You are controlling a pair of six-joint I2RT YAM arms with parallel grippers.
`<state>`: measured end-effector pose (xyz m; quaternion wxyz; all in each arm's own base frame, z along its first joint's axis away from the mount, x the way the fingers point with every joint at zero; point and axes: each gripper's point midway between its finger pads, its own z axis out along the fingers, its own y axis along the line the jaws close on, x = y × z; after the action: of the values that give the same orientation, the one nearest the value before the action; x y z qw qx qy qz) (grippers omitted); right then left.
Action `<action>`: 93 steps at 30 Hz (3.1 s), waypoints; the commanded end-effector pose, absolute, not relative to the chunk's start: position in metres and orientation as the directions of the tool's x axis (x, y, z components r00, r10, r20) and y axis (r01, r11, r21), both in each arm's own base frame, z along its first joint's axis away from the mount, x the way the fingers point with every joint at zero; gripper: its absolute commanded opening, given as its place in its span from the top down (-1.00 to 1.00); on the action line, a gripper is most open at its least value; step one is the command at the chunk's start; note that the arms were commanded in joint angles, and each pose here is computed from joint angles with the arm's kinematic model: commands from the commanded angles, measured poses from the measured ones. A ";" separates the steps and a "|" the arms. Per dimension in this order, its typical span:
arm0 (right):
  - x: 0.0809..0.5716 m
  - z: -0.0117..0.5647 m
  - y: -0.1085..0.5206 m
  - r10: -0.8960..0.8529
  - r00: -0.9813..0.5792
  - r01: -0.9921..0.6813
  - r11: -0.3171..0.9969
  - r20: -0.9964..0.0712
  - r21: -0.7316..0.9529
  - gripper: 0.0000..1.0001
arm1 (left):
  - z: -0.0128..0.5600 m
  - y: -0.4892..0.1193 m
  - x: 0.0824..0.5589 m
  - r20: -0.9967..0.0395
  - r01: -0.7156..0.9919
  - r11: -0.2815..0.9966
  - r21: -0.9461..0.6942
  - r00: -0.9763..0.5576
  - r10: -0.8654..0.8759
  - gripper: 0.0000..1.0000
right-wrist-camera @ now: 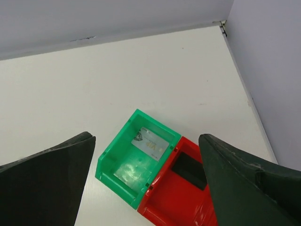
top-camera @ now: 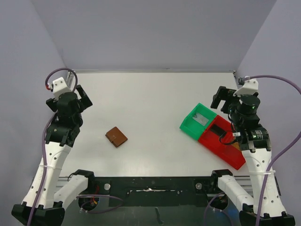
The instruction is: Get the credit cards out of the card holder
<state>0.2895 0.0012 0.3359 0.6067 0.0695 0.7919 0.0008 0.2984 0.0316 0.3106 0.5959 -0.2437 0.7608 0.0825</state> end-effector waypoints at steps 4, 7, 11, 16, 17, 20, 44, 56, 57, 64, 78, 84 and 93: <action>0.279 0.296 -0.006 0.216 -0.319 0.208 0.966 -0.923 0.154 -0.95 | 0.294 -0.006 0.311 -0.932 -0.240 0.942 -0.236 -0.217 -0.289 -0.88; 0.280 0.275 -0.009 0.267 -0.370 0.255 0.950 -0.890 0.179 -0.95 | 0.277 -0.019 0.310 -0.913 -0.183 0.943 -0.279 -0.253 -0.319 -0.90; 0.280 0.248 -0.016 0.352 -0.423 0.326 0.919 -0.835 0.222 -0.95 | 0.256 -0.043 0.308 -0.888 -0.050 0.952 -0.301 -0.350 -0.299 -0.92; 0.278 0.221 -0.024 0.423 -0.462 0.405 0.882 -0.779 0.239 -0.95 | 0.224 -0.060 0.306 -0.823 0.018 0.950 -0.311 -0.505 -0.260 -0.91; 0.277 0.216 -0.027 0.433 -0.467 0.422 0.875 -0.771 0.236 -0.95 | 0.220 -0.062 0.306 -0.817 0.024 0.948 -0.316 -0.516 -0.259 -0.91; 0.275 0.202 -0.031 0.460 -0.486 0.464 0.856 -0.744 0.226 -0.98 | 0.207 -0.069 0.307 -0.801 0.047 0.937 -0.346 -0.535 -0.269 -0.91; 0.314 0.129 -0.016 0.543 -0.564 0.506 0.822 -0.622 0.260 -0.34 | 0.191 -0.053 0.287 -0.836 -0.020 0.936 -0.352 -0.444 -0.324 -0.72; 0.324 0.099 -0.022 0.504 -0.627 0.547 0.828 -0.594 0.124 -0.21 | 0.190 -0.048 0.288 -0.840 -0.044 0.941 -0.335 -0.439 -0.319 -0.64; 0.325 0.099 -0.021 0.499 -0.631 0.542 0.831 -0.594 0.122 -0.17 | 0.190 -0.048 0.288 -0.839 -0.046 0.942 -0.334 -0.440 -0.319 -0.64; 0.331 0.093 -0.013 0.482 -0.655 0.523 0.845 -0.581 0.112 -0.02 | 0.188 -0.046 0.289 -0.839 -0.056 0.943 -0.327 -0.442 -0.317 -0.60; 0.343 0.091 0.001 0.436 -0.690 0.484 0.871 -0.578 0.080 0.11 | 0.193 -0.046 0.287 -0.850 -0.048 0.942 -0.332 -0.419 -0.321 -0.56; 0.350 0.093 0.013 0.416 -0.698 0.456 0.886 -0.583 0.086 0.30 | 0.193 -0.045 0.287 -0.848 -0.052 0.942 -0.330 -0.423 -0.320 -0.56; 0.372 0.094 0.055 0.338 -0.739 0.364 0.928 -0.583 0.077 0.32 | 0.190 -0.045 0.287 -0.845 -0.055 0.943 -0.329 -0.429 -0.320 -0.55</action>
<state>0.3412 0.0304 0.0730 0.2656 0.2098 0.9402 -0.0387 0.2775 -0.0454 0.1731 0.4907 -0.1143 0.8550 -0.1227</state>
